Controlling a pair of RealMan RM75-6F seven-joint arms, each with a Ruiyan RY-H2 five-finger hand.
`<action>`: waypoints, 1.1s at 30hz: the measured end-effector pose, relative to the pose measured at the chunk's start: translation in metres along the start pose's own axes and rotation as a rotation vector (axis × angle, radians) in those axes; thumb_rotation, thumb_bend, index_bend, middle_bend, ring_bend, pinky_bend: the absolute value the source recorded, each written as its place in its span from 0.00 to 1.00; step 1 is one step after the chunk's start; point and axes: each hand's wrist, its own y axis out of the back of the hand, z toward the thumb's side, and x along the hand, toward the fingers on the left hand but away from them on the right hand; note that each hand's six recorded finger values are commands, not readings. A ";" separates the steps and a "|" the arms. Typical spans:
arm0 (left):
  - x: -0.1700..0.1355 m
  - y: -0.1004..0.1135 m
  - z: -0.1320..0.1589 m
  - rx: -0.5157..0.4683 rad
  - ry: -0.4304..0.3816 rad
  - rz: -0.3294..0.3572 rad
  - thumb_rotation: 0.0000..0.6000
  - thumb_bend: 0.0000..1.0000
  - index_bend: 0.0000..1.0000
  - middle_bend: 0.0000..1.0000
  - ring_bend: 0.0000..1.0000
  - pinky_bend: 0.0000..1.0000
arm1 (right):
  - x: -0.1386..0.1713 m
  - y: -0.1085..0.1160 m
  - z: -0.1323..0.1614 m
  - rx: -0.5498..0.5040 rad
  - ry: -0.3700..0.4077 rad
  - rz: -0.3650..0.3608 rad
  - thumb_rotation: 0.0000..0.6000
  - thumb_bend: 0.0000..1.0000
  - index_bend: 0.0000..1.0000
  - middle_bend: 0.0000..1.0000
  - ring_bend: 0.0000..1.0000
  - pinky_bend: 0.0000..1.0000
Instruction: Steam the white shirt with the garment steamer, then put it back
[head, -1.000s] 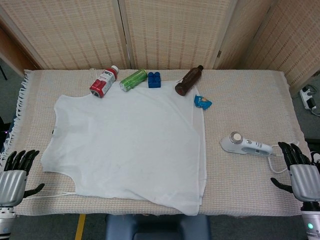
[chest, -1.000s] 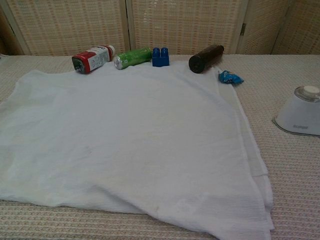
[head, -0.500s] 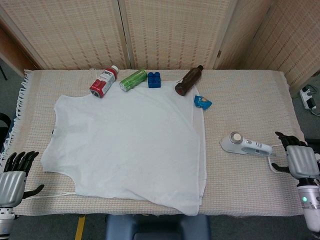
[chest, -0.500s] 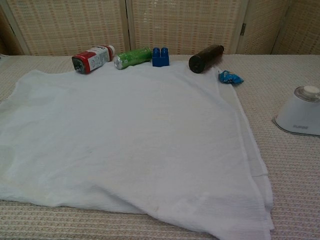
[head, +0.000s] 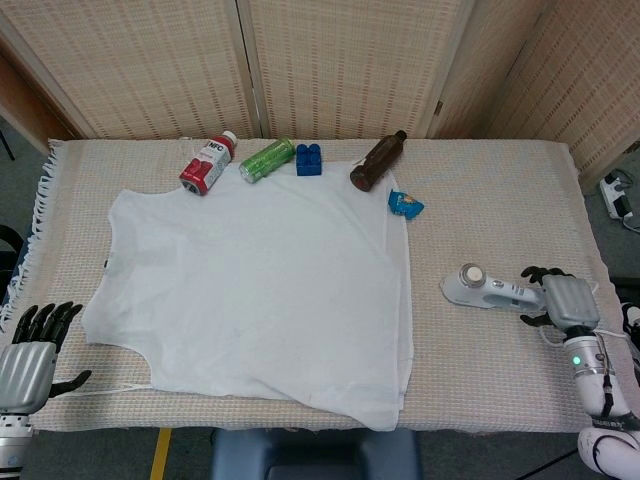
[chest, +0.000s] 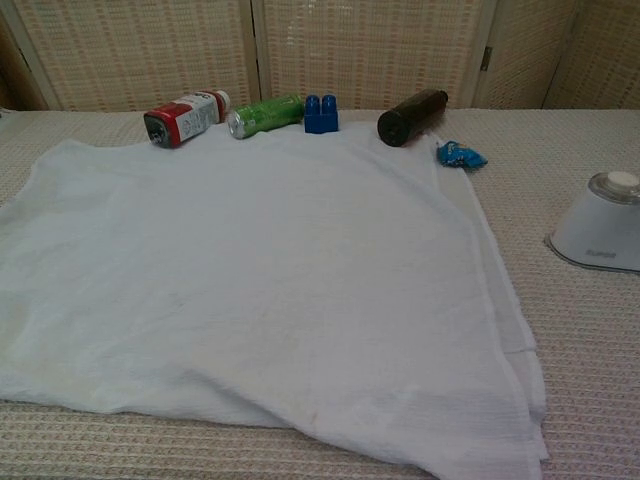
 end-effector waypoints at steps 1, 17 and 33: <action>0.000 0.000 0.000 0.001 0.000 -0.002 1.00 0.07 0.15 0.14 0.10 0.04 | -0.002 -0.001 0.003 0.004 0.007 0.003 1.00 0.02 0.32 0.37 0.28 0.37; -0.001 -0.005 -0.003 0.003 0.010 -0.018 1.00 0.07 0.15 0.14 0.09 0.04 | -0.022 -0.016 0.029 0.026 0.053 0.039 1.00 0.02 0.46 0.54 0.45 0.50; -0.001 -0.005 -0.005 0.012 0.016 -0.023 1.00 0.07 0.15 0.14 0.09 0.04 | -0.030 -0.024 0.030 -0.024 0.057 0.063 1.00 0.27 0.56 0.62 0.54 0.63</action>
